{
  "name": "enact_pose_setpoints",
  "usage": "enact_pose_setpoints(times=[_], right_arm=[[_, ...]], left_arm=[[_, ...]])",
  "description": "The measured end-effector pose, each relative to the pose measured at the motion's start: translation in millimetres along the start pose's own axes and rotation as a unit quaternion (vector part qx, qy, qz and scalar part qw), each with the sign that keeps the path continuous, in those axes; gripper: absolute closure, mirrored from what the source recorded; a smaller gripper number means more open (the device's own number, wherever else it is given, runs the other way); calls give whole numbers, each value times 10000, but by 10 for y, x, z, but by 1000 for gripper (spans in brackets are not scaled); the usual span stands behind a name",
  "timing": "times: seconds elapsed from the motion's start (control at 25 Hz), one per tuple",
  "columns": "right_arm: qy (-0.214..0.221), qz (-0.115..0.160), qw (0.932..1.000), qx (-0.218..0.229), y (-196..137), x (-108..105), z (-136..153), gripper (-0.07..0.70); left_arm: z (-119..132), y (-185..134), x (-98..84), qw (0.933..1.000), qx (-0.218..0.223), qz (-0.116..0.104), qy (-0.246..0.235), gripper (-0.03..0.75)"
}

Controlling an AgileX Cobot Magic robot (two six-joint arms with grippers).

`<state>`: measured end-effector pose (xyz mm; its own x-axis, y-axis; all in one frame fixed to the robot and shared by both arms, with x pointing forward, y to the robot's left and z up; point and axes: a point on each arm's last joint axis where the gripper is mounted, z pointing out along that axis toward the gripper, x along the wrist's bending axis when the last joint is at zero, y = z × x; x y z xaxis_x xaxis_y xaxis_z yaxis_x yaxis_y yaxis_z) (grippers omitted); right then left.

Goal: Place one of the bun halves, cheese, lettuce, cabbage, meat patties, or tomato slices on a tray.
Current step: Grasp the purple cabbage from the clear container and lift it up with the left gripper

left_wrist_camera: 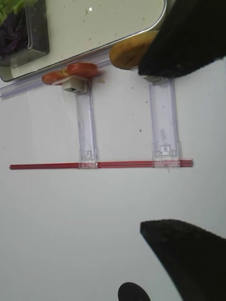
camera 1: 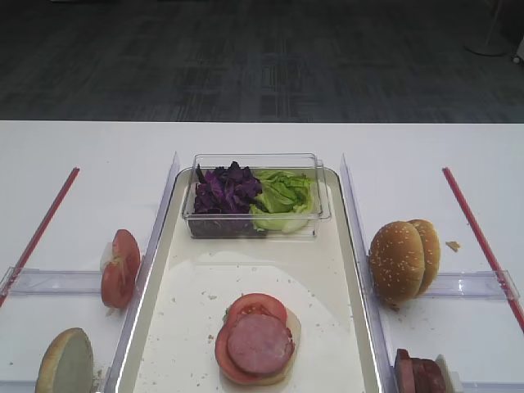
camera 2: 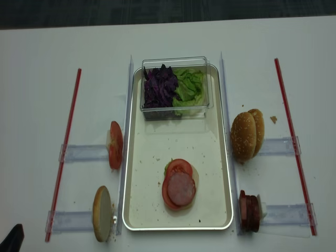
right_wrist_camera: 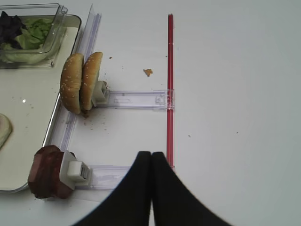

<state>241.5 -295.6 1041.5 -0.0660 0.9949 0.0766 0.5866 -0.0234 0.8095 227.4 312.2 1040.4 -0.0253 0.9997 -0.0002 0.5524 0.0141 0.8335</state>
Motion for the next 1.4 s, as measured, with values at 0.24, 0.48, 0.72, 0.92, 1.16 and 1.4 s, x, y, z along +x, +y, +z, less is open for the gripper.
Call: enact_pose_setpoints(times=[0.24, 0.48, 0.72, 0.92, 1.16, 1.4], right_arm=[[0, 0, 10000, 0, 0, 0, 0, 267], [0, 0, 10000, 0, 0, 0, 0, 267], [0, 0, 10000, 0, 0, 0, 0, 267], [0, 0, 10000, 0, 0, 0, 0, 267], [0, 0, 10000, 0, 0, 0, 0, 267], [0, 0, 10000, 0, 0, 0, 0, 267]], left_arm=[[0, 0, 0, 10000, 0, 0, 0, 150], [0, 0, 0, 10000, 0, 0, 0, 150], [0, 0, 0, 10000, 0, 0, 0, 150], [0, 0, 0, 10000, 0, 0, 0, 150], [0, 0, 0, 10000, 0, 0, 0, 150], [0, 0, 0, 10000, 0, 0, 0, 150]])
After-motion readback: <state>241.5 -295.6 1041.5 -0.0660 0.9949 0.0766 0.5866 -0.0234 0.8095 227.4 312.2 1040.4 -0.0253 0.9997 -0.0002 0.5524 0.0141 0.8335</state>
